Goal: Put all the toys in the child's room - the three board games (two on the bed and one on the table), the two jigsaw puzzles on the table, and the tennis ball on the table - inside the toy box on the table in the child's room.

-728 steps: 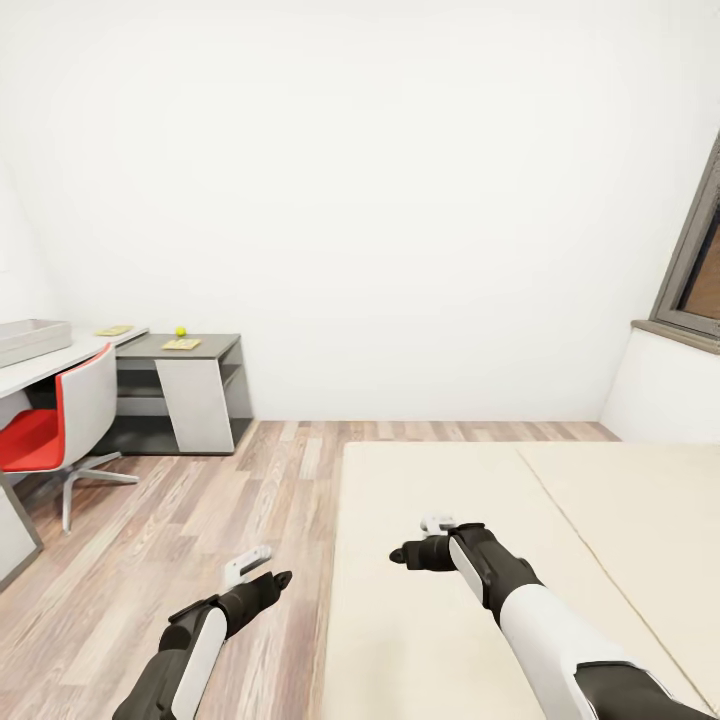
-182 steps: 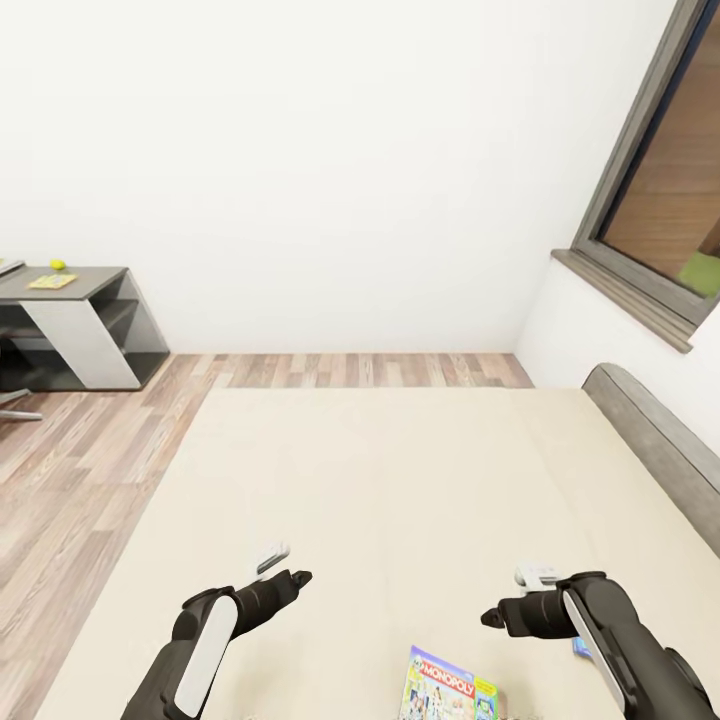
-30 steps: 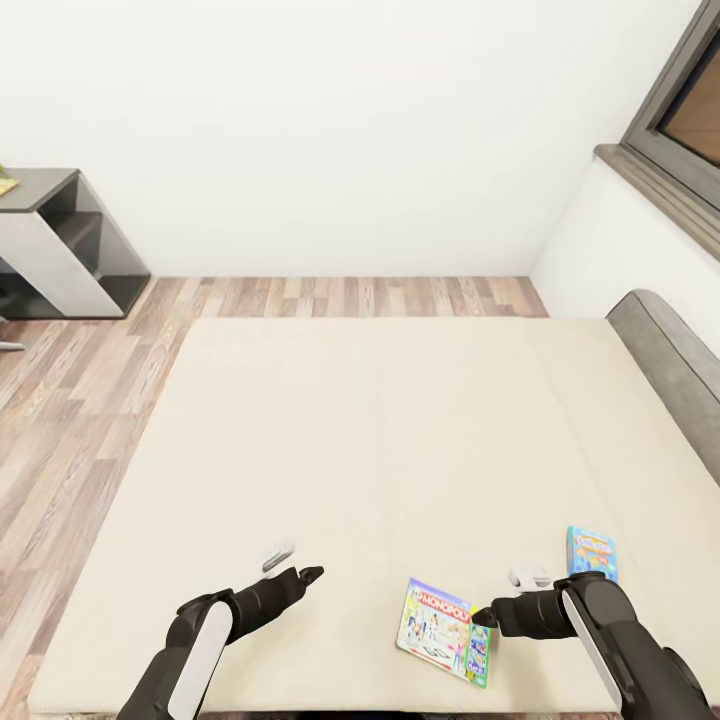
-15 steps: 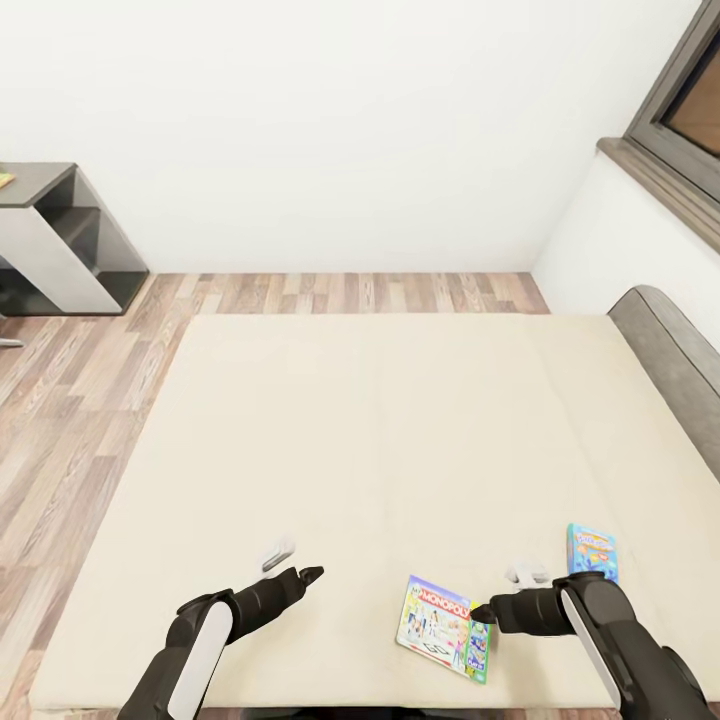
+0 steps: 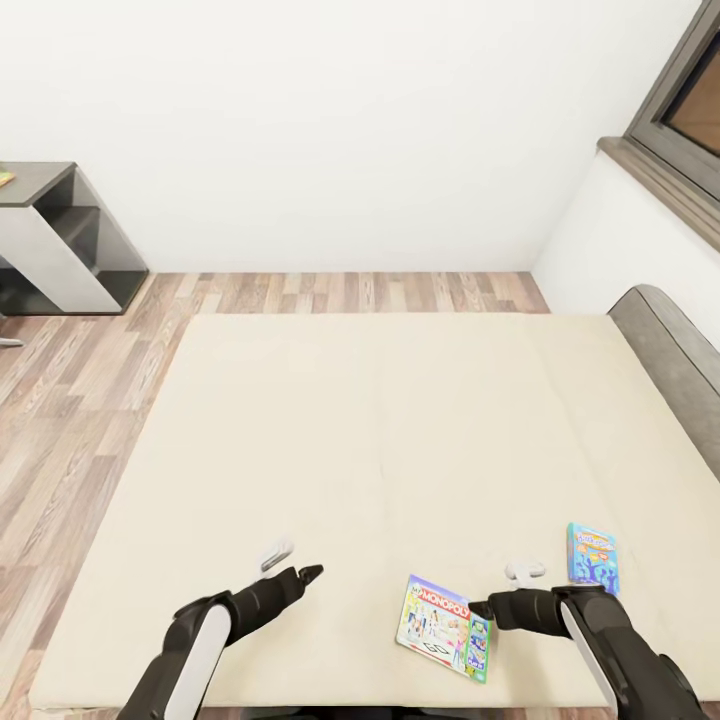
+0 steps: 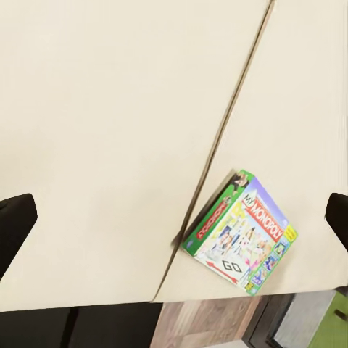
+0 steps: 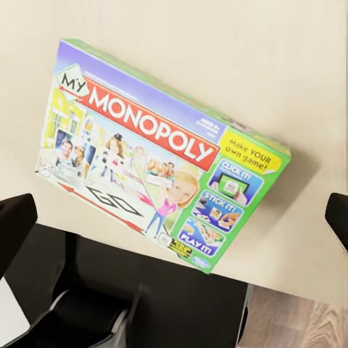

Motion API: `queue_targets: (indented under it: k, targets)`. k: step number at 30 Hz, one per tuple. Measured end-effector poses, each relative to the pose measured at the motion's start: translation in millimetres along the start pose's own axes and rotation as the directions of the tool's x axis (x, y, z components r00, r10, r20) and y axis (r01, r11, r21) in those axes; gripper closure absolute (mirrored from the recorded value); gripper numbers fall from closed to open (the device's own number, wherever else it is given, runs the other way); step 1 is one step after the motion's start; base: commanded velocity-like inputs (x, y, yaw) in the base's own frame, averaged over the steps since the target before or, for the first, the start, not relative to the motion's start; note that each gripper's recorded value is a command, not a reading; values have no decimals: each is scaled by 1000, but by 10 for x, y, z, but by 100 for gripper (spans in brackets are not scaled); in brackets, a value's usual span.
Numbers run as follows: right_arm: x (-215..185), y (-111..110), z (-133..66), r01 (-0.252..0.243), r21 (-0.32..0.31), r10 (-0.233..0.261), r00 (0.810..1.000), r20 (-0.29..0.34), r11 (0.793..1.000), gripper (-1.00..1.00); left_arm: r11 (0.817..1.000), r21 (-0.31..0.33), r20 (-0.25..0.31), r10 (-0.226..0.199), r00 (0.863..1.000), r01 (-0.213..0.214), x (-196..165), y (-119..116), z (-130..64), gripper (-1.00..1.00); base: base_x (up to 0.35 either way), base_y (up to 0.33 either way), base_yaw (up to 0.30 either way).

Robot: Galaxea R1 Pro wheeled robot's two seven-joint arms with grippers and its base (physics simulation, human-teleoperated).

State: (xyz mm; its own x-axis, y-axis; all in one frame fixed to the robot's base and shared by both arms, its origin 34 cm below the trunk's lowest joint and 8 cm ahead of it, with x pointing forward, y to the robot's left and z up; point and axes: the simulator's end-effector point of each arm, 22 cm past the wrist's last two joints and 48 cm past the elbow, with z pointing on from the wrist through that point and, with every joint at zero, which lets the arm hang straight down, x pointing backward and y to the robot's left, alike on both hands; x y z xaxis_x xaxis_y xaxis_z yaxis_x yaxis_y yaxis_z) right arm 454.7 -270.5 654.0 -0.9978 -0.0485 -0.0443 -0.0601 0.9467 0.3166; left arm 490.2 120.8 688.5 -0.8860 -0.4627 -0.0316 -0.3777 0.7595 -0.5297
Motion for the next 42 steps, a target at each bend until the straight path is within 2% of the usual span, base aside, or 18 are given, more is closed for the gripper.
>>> queue_targets:
  k: [12, 33, 42]
  targets:
    - [19, -80, 111, -16, -3, 16, 1000, 0, 1000, -100, 999, 31, 51, 11, 999, -12, -78, -84, -80, -100, 0, 0, 0]
    - [-2, -155, 107, -24, 11, 24, 1000, 7, 1000, -100, 999, 41, 66, 15, 998, -18, -98, -113, -119, -100, 0, 0, 0]
    - [-75, -278, 44, -63, 23, 62, 997, 34, 998, -100, 999, 41, 65, 16, 998, -18, -98, -110, -122, -100, 0, 0, 0]
